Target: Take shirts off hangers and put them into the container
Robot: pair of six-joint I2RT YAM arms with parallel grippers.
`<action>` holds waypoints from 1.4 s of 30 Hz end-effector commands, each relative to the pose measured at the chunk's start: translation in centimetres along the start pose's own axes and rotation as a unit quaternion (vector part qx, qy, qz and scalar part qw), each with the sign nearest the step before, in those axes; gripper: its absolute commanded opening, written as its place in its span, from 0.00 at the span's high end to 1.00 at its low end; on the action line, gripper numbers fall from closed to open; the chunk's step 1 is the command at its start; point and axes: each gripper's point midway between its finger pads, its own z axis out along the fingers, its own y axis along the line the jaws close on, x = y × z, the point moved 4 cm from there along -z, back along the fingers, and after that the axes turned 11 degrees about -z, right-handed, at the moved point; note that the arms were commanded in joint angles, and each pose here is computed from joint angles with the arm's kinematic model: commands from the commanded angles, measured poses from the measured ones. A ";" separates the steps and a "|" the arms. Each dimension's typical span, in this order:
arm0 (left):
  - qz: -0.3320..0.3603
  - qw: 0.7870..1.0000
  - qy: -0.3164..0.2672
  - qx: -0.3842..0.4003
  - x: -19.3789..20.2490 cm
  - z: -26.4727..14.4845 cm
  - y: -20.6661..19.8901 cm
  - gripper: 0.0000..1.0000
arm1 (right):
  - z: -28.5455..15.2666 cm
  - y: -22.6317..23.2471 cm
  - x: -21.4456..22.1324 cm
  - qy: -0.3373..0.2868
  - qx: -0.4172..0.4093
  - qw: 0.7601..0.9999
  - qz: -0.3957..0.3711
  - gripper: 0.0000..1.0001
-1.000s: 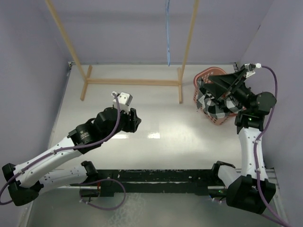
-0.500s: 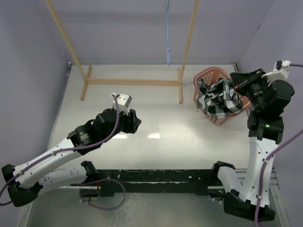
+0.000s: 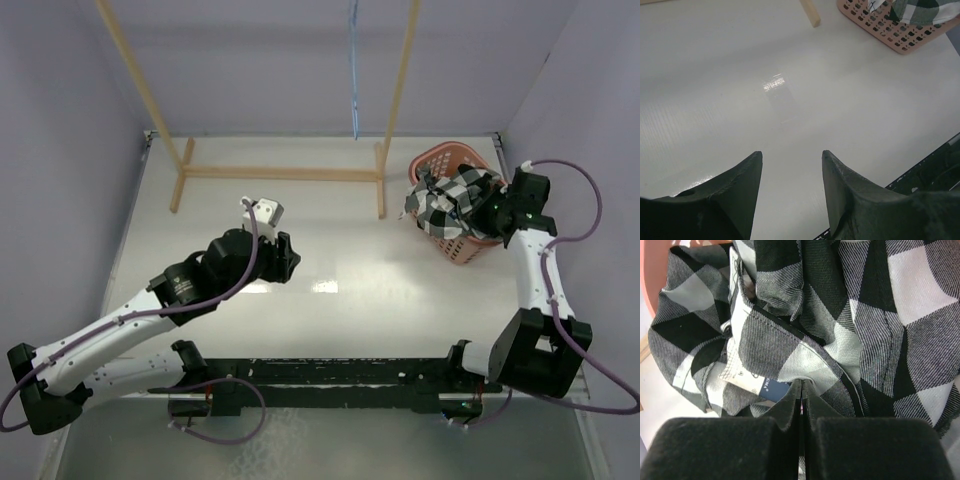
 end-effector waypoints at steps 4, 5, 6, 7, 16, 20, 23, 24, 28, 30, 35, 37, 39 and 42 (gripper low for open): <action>-0.002 1.000 -0.029 0.012 -1.7 -1.1 -0.5 0.45 | 3.2 -0.9 -2.2 -0.016 0.023 1.000 -0.009 1.00; -0.002 1.000 -0.028 0.012 -1.6 -1.0 -0.6 0.45 | 3.9 -1.1 -2.3 -0.009 0.029 0.999 -0.008 1.00; -0.001 1.000 -0.027 0.011 -1.6 -1.0 -0.5 0.46 | 4.5 -1.3 -2.2 -0.002 0.035 0.999 -0.006 1.00; 0.000 1.000 -0.026 0.011 -1.5 -1.0 -0.5 0.46 | 5.2 -1.6 -2.2 0.003 0.040 0.999 -0.005 1.00; 0.005 0.999 -0.029 0.012 -2.1 -1.4 -0.8 0.45 | 6.4 -1.1 -2.8 0.000 0.037 0.999 -0.006 1.00; 0.007 0.999 -0.034 0.007 -2.3 -1.3 -0.6 0.45 | 3.0 0.5 -5.5 -0.061 0.020 0.998 -0.020 1.00; 0.008 0.999 -0.036 0.000 -2.4 -1.1 -0.5 0.45 | -1.4 2.1 -8.2 -0.125 0.006 0.991 -0.043 1.00; 0.009 0.999 -0.037 -0.004 -2.5 -1.0 -0.5 0.45 | -2.8 2.6 -8.9 -0.144 0.000 0.988 -0.050 0.98; -0.008 0.998 -0.053 -0.034 -3.0 -0.8 0.0 0.43 | -8.2 4.5 -10.2 -0.209 -0.032 0.975 -0.072 0.44; -0.027 0.996 -0.067 -0.061 -3.5 -0.9 0.6 0.42 | -10.7 5.7 -10.0 -0.240 -0.068 0.964 -0.088 0.25; -0.065 0.988 -0.094 -0.107 -4.5 -1.6 1.5 0.39 | -15.9 7.8 -7.3 -0.300 -0.151 0.935 -0.117 0.00; -0.070 0.986 -0.104 -0.112 -4.9 -2.0 1.7 0.39 | -17.1 7.9 -6.1 -0.322 -0.169 0.924 -0.120 0.00; -0.070 0.984 -0.112 -0.117 -5.1 -2.4 2.0 0.38 | -17.6 7.8 -4.7 -0.325 -0.178 0.921 -0.119 0.00; -0.059 0.984 -0.123 -0.117 -5.3 -2.8 2.3 0.38 | -18.0 8.0 -3.0 -0.317 -0.200 0.918 -0.131 0.00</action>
